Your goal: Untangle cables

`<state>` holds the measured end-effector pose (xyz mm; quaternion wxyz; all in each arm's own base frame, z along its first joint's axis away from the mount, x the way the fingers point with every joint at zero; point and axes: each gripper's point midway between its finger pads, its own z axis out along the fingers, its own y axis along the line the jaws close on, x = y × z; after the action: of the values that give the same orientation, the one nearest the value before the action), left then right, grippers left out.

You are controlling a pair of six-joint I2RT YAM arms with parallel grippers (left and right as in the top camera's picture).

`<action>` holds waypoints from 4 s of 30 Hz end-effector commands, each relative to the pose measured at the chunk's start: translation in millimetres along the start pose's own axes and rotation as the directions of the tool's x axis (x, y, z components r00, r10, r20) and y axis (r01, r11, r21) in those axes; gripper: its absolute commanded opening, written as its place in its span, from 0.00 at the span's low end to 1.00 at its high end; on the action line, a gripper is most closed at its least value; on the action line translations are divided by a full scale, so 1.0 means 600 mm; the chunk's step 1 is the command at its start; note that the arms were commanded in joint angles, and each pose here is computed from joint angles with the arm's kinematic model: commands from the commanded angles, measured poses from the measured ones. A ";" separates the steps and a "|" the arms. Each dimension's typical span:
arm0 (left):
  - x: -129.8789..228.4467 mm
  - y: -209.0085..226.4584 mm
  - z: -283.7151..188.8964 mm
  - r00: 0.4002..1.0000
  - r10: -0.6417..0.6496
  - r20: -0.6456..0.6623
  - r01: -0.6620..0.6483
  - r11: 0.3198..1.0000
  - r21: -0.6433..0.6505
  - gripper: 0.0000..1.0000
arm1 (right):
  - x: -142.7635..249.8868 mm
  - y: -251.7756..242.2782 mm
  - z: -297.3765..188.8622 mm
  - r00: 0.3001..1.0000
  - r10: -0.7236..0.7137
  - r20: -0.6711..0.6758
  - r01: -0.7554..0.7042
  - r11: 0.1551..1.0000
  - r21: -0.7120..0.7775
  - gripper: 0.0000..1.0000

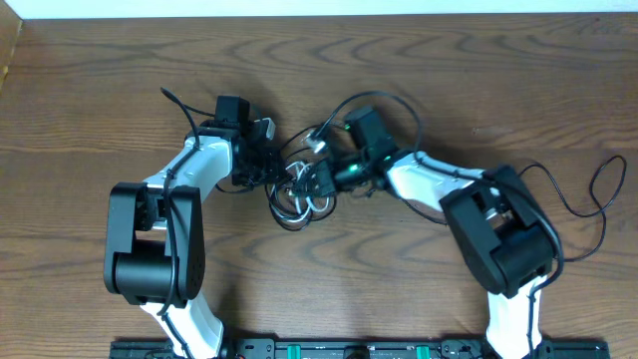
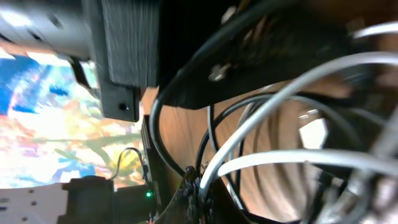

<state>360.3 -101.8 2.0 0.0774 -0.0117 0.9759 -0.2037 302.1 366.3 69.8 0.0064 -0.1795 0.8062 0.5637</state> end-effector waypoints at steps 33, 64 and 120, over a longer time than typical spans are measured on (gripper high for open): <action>0.076 0.010 -0.065 0.973 -0.224 -0.056 0.220 0.973 -0.068 0.53 | -0.049 -0.050 -0.063 0.990 -0.038 0.139 0.006 0.975 0.221 0.01; 0.081 -0.022 -0.079 0.967 -0.256 0.001 0.255 0.962 -0.101 0.53 | -0.033 -0.081 -0.060 0.990 0.008 0.138 -0.053 0.943 0.327 0.01; 0.087 -0.006 -0.035 0.966 -0.235 0.106 0.251 0.950 -0.187 0.70 | 0.005 -0.094 -0.033 0.995 0.041 0.086 -0.073 0.906 0.416 0.01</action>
<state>307.8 -100.6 14.3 0.0890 -0.1486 0.9779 -0.1170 314.6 327.2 12.9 0.0384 -0.1172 0.9154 0.3833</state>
